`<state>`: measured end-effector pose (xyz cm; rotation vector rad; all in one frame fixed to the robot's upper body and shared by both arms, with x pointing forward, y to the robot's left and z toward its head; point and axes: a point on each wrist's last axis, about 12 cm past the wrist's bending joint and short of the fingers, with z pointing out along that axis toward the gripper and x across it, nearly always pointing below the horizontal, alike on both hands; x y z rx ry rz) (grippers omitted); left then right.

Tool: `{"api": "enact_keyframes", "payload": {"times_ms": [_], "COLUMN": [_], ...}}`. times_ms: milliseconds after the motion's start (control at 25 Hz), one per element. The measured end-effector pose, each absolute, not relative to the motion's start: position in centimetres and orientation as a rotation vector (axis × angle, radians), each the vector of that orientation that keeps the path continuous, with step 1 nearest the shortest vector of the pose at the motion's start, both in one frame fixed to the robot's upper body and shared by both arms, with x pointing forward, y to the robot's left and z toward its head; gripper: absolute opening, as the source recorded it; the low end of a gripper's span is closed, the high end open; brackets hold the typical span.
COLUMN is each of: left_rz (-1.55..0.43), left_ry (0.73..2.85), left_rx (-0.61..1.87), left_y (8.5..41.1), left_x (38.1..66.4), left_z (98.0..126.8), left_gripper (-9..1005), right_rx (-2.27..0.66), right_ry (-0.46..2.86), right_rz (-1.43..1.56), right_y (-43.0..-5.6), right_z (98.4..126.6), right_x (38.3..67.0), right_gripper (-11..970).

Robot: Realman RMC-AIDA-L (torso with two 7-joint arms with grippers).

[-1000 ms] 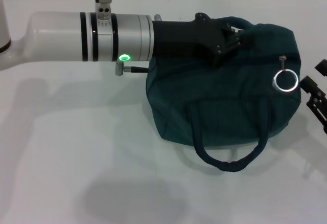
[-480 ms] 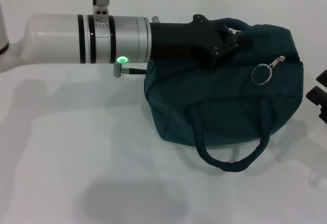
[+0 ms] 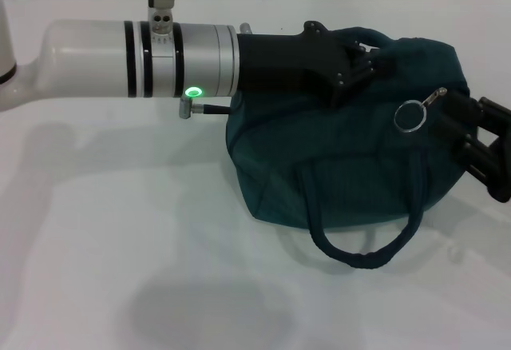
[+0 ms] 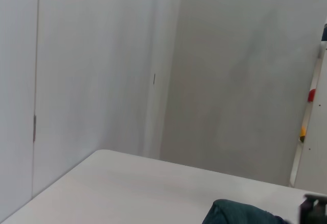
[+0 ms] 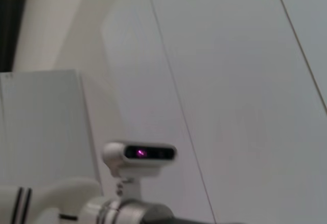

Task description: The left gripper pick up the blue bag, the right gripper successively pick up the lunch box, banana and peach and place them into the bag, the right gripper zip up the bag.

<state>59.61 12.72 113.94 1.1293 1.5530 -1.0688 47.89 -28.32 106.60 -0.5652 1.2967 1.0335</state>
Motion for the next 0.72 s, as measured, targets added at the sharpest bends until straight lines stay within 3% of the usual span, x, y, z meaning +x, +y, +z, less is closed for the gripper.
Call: {"api": "enact_keyframes", "payload": {"times_ms": [720], "left_rz": [-1.053], "left_ry": [1.558], "left_rx": [1.122], "left_y": [12.65], "left_x": [59.81], "left_z": [113.93], "left_gripper": [45], "right_rx": [-0.580], "right_ry": [1.411], "right_rz": [1.052], "right_y": [-28.25], "right_z": [105.72], "right_x": [48.28], "right_gripper": [368]}}
